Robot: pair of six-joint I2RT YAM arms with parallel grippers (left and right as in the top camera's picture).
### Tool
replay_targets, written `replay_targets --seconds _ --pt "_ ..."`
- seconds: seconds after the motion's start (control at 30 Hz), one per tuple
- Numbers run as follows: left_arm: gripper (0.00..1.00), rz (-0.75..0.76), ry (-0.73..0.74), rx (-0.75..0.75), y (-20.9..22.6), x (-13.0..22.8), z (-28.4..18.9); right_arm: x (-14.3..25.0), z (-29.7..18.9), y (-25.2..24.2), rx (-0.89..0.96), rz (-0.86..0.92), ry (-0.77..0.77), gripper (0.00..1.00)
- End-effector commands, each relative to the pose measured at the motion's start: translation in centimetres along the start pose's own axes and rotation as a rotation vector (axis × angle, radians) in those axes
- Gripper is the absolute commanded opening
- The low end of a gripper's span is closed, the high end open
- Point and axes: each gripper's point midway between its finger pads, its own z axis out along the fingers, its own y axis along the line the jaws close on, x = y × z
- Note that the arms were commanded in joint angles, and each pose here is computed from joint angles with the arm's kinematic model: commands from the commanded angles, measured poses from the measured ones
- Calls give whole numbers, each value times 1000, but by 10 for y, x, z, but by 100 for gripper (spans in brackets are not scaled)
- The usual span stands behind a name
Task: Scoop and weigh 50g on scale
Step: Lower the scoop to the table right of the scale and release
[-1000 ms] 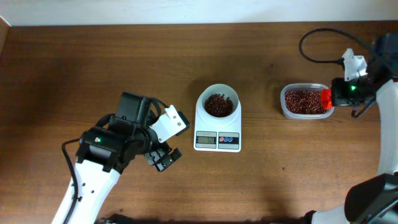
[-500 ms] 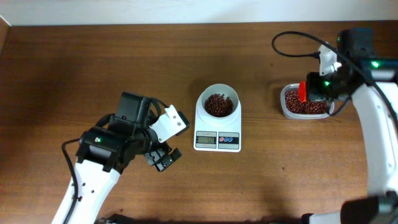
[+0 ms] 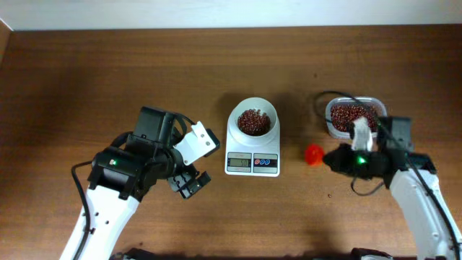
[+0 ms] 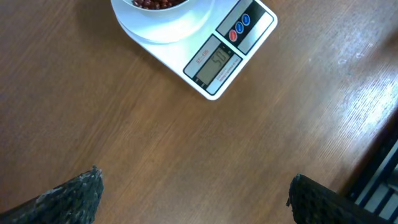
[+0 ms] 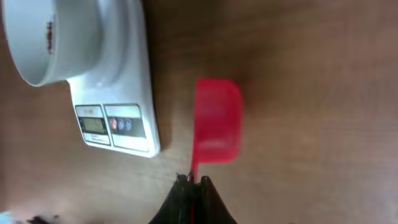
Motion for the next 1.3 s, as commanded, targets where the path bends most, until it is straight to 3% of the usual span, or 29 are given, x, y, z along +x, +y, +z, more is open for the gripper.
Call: replay_targets --seconds 0.0,0.2,0.3,0.53,0.7,0.83,0.87,0.9,0.93,1.0,1.07,1.27 --pt "99 15 -24 -1 0 -4 -5 1 -11 -5 -199 58 -69 4" --pt "99 15 -24 -1 0 -4 -5 -23 -49 -64 -150 200 -271 4" --pt "99 15 -24 -1 0 -4 -5 -22 -59 -98 -32 271 -310 4" --pt "99 14 -24 -1 0 -5 -5 1 -52 -127 130 340 -246 5" --pt "99 14 -24 -1 0 -4 -5 22 -41 -135 166 375 -199 13" --pt "99 15 -24 -1 0 -5 -5 19 -42 -137 175 367 -211 36" --pt "99 15 -24 -1 0 -4 -5 19 -42 -137 175 367 -211 50" --pt "99 15 -24 -1 0 -4 -5 19 -42 -137 175 367 -210 55" --pt "99 15 -24 -1 0 -4 -5 18 -42 -137 175 364 -214 72" --pt "99 15 -24 -1 0 -4 -5 14 -43 -134 156 356 -226 78" --pt "99 14 -24 -1 0 -4 -5 6 -48 -128 124 342 -243 99" --pt "99 14 -24 -1 0 -5 -5 -39 -122 -89 145 289 -306 99"
